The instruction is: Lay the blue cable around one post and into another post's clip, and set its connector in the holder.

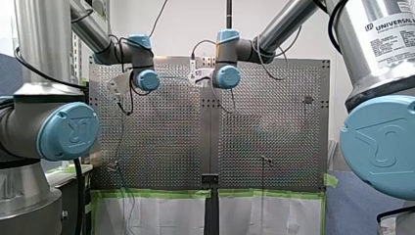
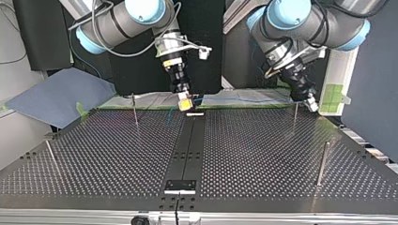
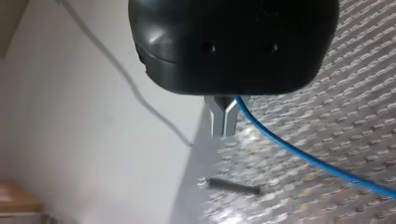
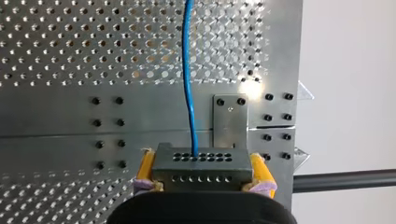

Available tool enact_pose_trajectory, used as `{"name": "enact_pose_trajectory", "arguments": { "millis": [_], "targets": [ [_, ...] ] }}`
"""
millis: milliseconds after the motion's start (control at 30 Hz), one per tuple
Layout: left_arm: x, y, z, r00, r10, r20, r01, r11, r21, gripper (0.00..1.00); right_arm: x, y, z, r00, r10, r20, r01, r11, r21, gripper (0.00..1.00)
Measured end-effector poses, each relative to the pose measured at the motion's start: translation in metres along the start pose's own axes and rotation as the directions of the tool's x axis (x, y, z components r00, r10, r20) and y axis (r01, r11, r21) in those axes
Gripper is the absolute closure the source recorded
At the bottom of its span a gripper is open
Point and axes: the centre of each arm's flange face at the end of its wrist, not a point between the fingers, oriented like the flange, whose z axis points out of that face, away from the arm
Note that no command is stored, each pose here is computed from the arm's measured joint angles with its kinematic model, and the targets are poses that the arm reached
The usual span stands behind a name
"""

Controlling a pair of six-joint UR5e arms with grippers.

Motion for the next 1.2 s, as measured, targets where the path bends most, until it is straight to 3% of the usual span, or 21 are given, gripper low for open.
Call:
{"name": "enact_pose_trajectory", "arguments": {
  "millis": [167, 400, 933, 1200],
  "targets": [
    [-0.032, -0.004, 0.022, 0.9986, -0.017, 0.051, 0.018, 0.9994, -0.03, 1.0, 0.004, -0.002, 0.002, 1.0, -0.001, -0.008, 0.001, 1.0, 0.005, 1.0],
    [-0.05, -0.004, 0.047, 0.997, -0.002, 0.078, 0.007, 0.9977, -0.067, 1.0, 0.01, -0.004, 0.007, 0.9998, 0.001, -0.022, -0.001, 0.9999, 0.013, 1.0],
    [-0.073, -0.01, 0.103, 0.9956, 0.055, 0.076, -0.048, 0.9951, -0.086, 1.0, 0.048, -0.007, 0.031, 0.996, 0.012, -0.089, -0.01, 0.9995, 0.03, 1.0],
    [-0.064, -0.009, 0.125, 0.9944, 0.103, 0.026, -0.1, 0.9907, -0.092, 1.0, 0.052, -0.014, 0.05, 0.9968, 0.01, -0.079, -0.006, 0.9988, 0.049, 1.0]
  ]
}}
